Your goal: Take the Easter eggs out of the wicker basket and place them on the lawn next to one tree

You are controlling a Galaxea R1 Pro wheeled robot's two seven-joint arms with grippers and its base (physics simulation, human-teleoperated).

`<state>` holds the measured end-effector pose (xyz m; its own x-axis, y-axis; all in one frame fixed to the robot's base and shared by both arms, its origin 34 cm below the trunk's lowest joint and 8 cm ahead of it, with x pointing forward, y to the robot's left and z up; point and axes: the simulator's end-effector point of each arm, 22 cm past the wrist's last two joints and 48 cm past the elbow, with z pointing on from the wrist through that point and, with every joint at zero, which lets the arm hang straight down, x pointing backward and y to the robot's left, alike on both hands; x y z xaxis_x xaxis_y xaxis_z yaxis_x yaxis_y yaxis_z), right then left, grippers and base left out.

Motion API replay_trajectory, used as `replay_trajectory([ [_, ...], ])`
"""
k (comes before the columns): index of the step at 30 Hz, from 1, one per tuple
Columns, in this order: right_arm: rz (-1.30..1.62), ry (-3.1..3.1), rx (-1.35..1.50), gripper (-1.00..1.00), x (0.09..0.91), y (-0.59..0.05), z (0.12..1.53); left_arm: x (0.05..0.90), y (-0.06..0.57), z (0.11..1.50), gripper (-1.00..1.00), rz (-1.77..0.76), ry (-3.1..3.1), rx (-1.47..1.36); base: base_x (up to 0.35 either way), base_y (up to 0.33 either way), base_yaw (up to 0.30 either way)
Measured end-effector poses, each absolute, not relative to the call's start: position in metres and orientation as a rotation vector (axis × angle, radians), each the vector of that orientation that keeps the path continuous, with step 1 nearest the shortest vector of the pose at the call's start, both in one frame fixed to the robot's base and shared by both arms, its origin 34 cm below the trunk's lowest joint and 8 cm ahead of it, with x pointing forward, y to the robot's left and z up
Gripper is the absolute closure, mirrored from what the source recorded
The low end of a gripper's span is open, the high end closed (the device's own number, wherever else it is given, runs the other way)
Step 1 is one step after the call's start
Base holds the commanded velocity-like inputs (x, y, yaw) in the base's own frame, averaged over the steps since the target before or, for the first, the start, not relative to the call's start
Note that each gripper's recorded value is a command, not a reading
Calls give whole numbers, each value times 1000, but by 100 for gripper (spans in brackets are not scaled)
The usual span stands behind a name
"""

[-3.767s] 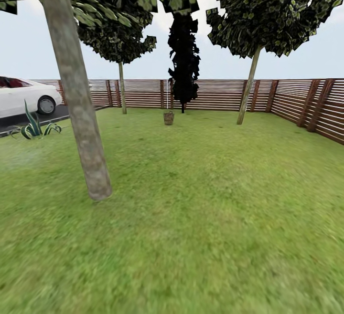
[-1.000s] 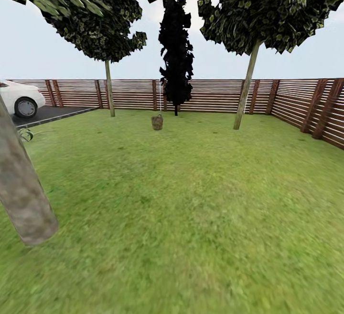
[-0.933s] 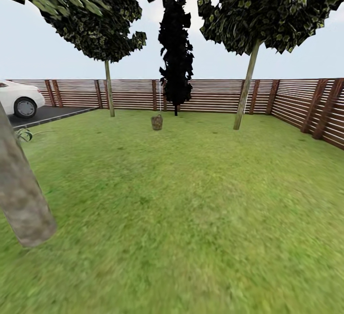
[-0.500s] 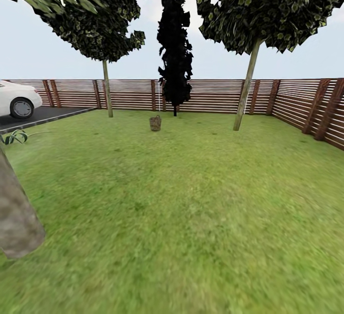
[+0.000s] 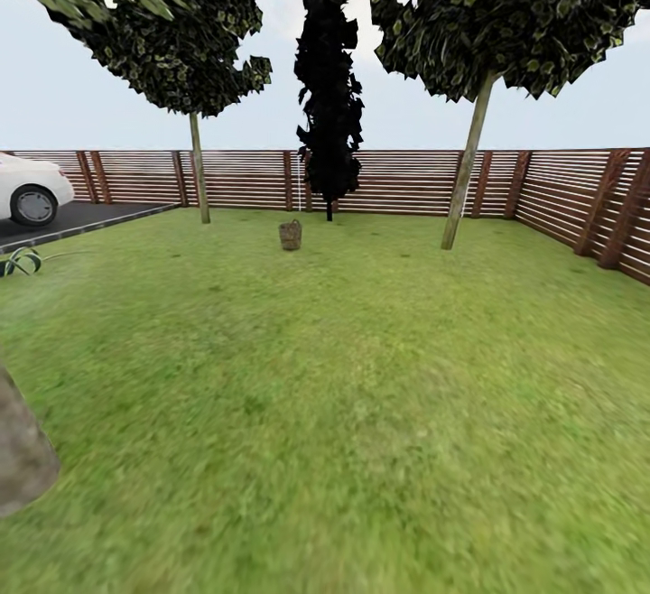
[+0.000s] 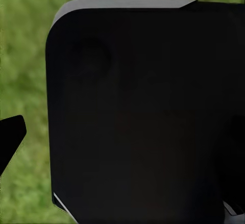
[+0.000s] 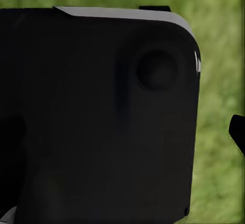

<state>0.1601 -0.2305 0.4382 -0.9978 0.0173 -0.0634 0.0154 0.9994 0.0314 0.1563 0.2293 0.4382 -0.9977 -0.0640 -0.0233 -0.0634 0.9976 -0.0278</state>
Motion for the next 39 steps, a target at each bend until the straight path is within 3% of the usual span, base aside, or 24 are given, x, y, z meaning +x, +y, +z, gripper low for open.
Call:
replay_trajectory([
  [39, 48, 3077, 25, -100, 161, -230, 438, 156, 229, 438, -100, -42, 3116, -99, 328, -1, 0],
])
